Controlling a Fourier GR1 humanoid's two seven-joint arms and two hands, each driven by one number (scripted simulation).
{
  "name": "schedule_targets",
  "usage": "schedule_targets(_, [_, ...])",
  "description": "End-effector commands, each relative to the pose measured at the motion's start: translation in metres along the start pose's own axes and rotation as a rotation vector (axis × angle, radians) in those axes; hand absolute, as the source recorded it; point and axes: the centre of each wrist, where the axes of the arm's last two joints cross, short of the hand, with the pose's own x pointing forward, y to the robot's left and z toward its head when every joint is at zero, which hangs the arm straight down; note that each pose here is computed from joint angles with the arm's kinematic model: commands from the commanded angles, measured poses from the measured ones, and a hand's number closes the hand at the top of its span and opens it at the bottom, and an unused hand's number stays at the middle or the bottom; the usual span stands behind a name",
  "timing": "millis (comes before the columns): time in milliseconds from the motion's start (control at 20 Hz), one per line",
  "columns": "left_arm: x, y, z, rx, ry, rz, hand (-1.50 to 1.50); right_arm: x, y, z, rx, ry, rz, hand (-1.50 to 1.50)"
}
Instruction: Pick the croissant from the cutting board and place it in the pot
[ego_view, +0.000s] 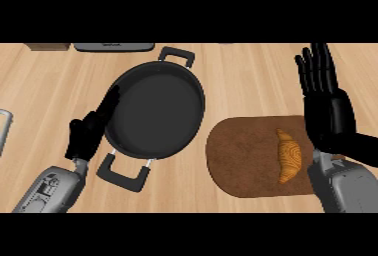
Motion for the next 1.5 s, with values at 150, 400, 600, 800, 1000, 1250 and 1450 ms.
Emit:
schedule_targets(150, [-0.022,0.055,0.025,0.23,0.088,-0.089,0.0,-0.051,-0.091,0.082,-0.388,0.51,0.323,1.5])
schedule_targets(400, [-0.039,0.08,0.045,0.322,0.19,-0.112,0.0,-0.033,-0.187,0.131,-0.448,0.446,1.084,-1.5])
schedule_targets(600, [-0.032,0.089,0.057,0.316,0.171,-0.113,0.0,-0.036,-0.135,0.175,-0.509,0.335,1.145,-1.5])
schedule_targets(800, [-0.037,0.101,0.074,0.32,0.182,-0.097,0.0,0.001,-0.104,0.193,-0.512,0.42,1.158,-1.5])
schedule_targets(1000, [-0.02,0.101,0.068,0.311,0.159,-0.111,0.0,0.035,-0.088,0.179,-0.383,0.581,1.196,-1.5])
schedule_targets(1250, [-0.031,0.069,0.077,0.274,0.143,-0.1,0.0,0.054,-0.072,0.122,-0.312,0.732,1.242,-1.5])
schedule_targets(1450, [-0.019,0.081,0.061,0.271,0.14,-0.106,0.0,0.041,-0.051,0.11,-0.143,0.954,1.277,-1.5])
